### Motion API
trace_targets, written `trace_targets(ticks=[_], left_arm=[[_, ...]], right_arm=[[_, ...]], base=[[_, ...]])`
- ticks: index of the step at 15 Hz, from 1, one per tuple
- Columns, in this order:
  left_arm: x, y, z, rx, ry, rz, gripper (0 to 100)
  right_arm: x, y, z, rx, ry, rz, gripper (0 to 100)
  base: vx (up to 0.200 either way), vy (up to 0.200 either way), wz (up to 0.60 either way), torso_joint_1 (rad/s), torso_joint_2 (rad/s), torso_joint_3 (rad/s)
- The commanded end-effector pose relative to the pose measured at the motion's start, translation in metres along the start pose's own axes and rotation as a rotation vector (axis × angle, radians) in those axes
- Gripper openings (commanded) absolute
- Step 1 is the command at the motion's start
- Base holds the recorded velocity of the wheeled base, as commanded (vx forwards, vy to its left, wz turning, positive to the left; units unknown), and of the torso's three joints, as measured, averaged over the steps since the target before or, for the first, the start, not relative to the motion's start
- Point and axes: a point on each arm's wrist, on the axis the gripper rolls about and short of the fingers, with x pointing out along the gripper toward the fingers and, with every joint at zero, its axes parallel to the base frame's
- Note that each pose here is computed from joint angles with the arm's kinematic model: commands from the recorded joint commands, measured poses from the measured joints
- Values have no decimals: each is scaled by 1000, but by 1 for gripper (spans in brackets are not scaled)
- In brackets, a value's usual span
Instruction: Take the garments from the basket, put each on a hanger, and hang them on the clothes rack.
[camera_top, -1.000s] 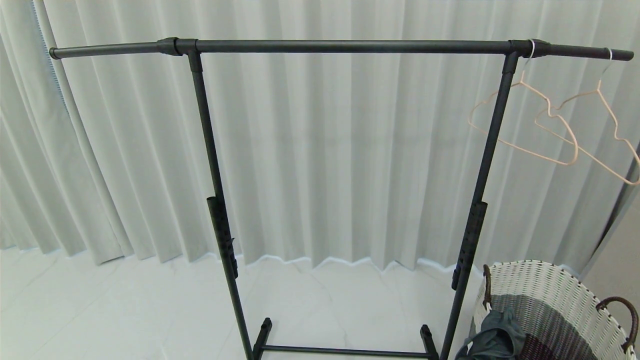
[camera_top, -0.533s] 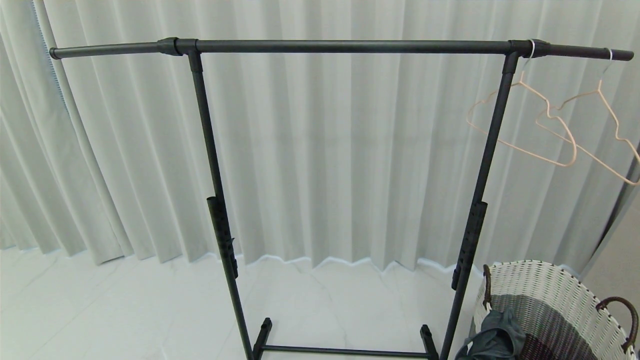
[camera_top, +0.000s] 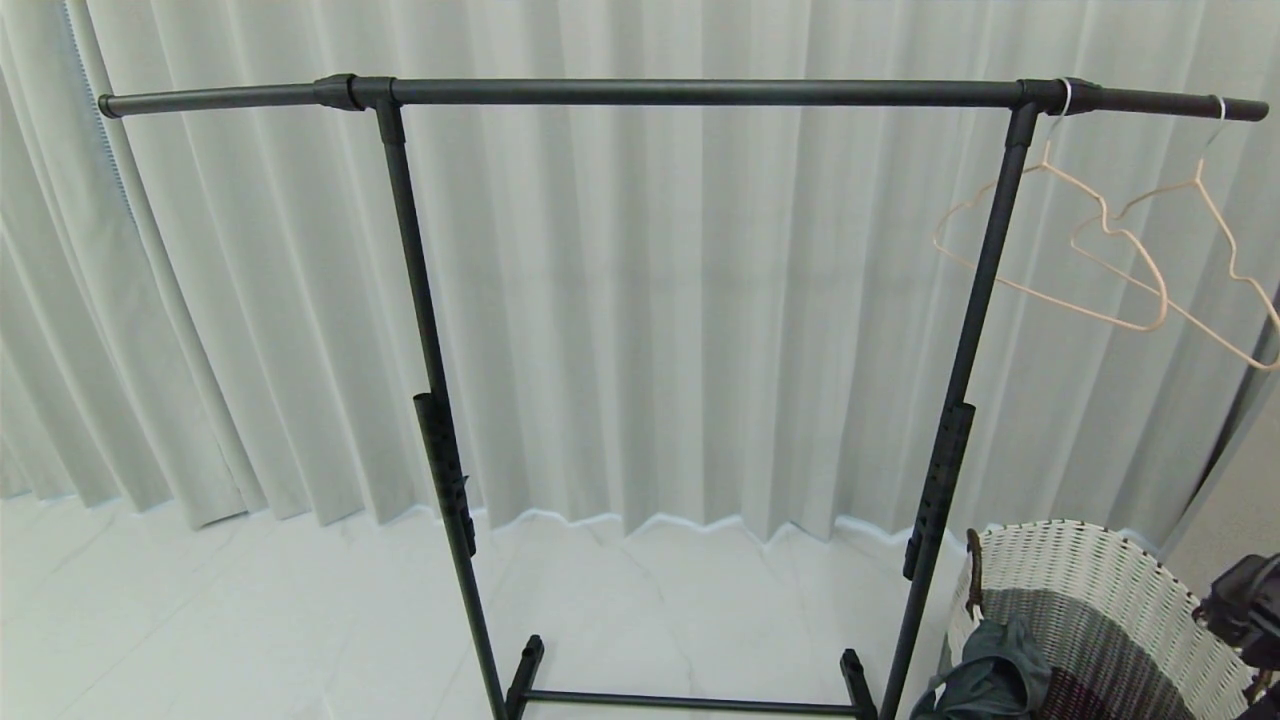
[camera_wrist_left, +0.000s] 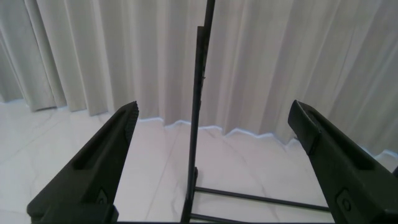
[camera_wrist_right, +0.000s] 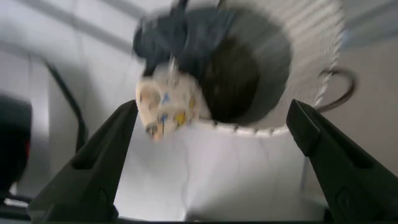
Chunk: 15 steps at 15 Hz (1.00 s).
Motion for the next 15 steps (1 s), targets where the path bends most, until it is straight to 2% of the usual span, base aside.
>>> trace_targets(ticks=[1, 5, 8, 13, 15], left_arm=[[0, 0, 0, -1, 0, 1, 100], [0, 0, 0, -1, 0, 1, 100], [0, 0, 0, -1, 0, 1, 100], [0, 0, 0, -1, -2, 1, 100], [0, 0, 0, -1, 0, 1, 100]], right_arm=[[45, 3, -4, -40, 235, 75, 100], [78, 14, -16, -69, 313, 128, 100], [100, 19, -29, -77, 358, 98, 100], [122, 24, -30, -91, 340, 97, 100], [135, 23, -30, -99, 362, 50, 100]], base=[[0, 0, 0, 0, 0, 0], [0, 0, 0, 0, 0, 0], [0, 0, 0, 0, 0, 0], [0, 0, 0, 0, 0, 0], [0, 0, 0, 0, 0, 0]])
